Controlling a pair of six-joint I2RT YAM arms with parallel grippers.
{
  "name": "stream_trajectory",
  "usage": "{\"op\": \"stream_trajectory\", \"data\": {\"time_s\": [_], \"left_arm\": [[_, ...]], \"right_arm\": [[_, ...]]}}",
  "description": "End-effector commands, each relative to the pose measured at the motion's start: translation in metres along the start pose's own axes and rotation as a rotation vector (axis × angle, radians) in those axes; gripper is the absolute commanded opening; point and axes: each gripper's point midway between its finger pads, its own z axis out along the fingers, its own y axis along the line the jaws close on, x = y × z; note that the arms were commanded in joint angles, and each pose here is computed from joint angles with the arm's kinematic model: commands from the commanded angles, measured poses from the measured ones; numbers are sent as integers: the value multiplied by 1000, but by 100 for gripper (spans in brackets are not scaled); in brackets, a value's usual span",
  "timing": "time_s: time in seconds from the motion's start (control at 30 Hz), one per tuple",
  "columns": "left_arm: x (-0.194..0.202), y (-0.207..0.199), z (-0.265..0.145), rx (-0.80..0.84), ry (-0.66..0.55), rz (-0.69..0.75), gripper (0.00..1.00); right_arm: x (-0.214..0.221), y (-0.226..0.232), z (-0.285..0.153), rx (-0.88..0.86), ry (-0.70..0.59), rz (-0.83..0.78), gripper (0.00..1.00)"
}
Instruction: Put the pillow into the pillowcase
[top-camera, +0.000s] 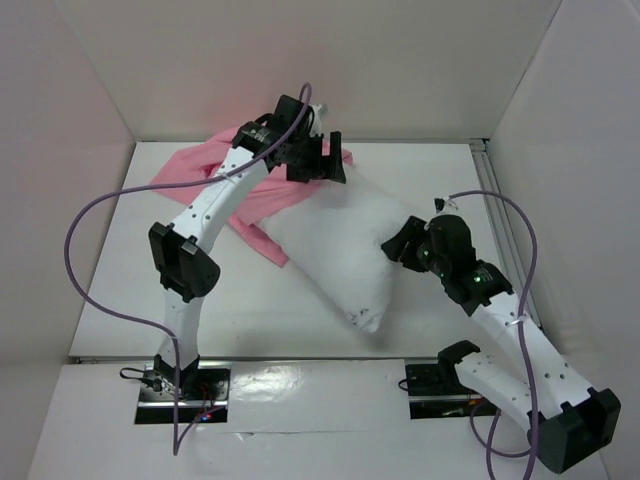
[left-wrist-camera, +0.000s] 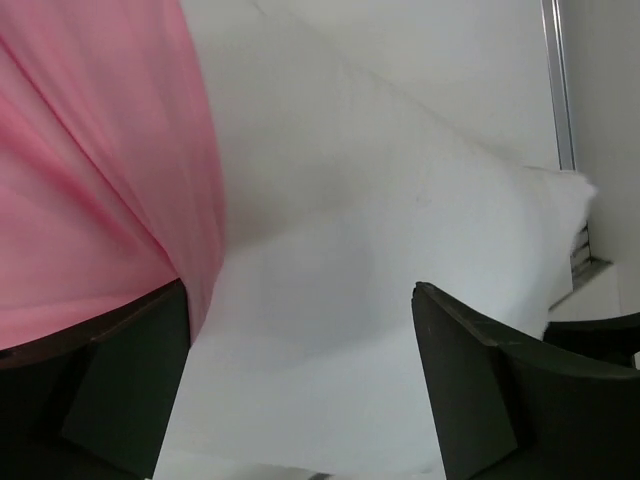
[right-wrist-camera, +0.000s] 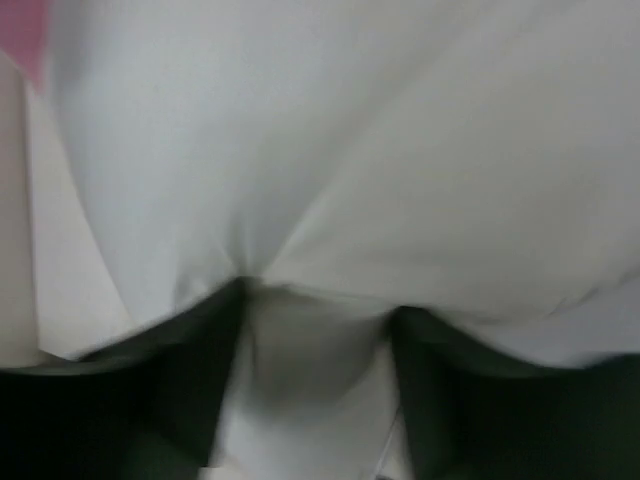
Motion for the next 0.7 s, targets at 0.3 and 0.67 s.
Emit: {"op": "stream_trajectory", "data": {"time_s": [0.3, 0.67], "left_arm": [[-3, 110, -151, -389, -340, -178, 84], [136, 195, -59, -331, -153, -537, 93]], "right_arm": [[-95, 45, -47, 96, -123, -264, 100], [1, 118, 32, 188, 73, -838, 100]]}}
